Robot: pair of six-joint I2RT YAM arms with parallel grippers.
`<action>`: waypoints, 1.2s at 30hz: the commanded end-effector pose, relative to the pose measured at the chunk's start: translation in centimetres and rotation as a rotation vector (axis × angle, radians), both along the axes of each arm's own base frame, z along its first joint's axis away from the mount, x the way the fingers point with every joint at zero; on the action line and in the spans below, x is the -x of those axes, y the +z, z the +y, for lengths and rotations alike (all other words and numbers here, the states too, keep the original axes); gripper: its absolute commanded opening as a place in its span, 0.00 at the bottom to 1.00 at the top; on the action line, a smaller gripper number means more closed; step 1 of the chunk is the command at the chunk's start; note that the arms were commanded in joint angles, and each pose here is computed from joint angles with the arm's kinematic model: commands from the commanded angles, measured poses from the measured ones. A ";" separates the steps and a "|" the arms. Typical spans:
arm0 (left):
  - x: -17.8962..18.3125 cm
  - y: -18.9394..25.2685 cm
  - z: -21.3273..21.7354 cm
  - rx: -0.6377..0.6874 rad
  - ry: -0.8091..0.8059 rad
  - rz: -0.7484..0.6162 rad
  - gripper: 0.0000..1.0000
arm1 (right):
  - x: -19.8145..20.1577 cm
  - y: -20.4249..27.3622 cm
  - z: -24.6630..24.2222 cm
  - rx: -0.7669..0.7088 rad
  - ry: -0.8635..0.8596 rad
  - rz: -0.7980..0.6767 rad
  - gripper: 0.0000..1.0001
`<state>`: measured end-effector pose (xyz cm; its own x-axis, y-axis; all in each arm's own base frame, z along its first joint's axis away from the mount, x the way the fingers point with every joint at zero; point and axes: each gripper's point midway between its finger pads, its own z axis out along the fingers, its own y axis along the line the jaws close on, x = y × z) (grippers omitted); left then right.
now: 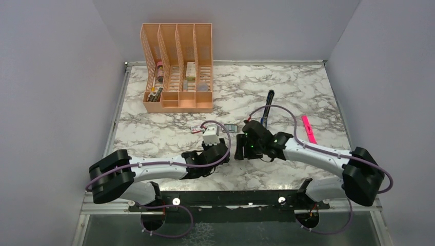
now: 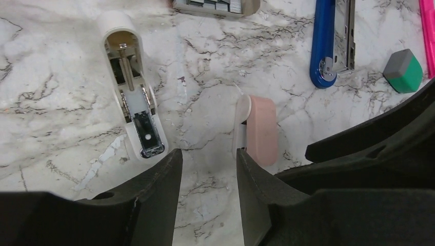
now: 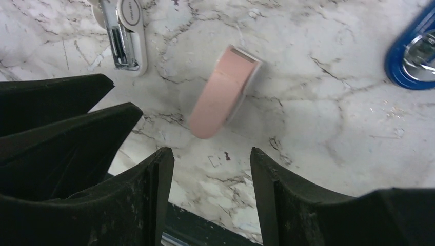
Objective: Load the staples into the stapler
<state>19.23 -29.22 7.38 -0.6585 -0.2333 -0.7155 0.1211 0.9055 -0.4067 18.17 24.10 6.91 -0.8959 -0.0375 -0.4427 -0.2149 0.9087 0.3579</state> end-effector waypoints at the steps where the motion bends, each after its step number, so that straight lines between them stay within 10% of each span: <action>1: -0.5 0.7 0.7 0.059 0.052 -0.007 0.44 | -2.4 0.5 1.9 0.062 -0.062 -0.092 0.62; 16: 0.2 0.3 0.4 0.128 0.027 0.025 0.42 | -2.4 -2.3 1.3 0.244 -0.110 -0.055 0.44; 36: 2.9 -2.0 -3.9 0.283 -0.189 0.098 0.35 | -1.3 -0.6 2.0 0.106 -0.143 -0.037 0.14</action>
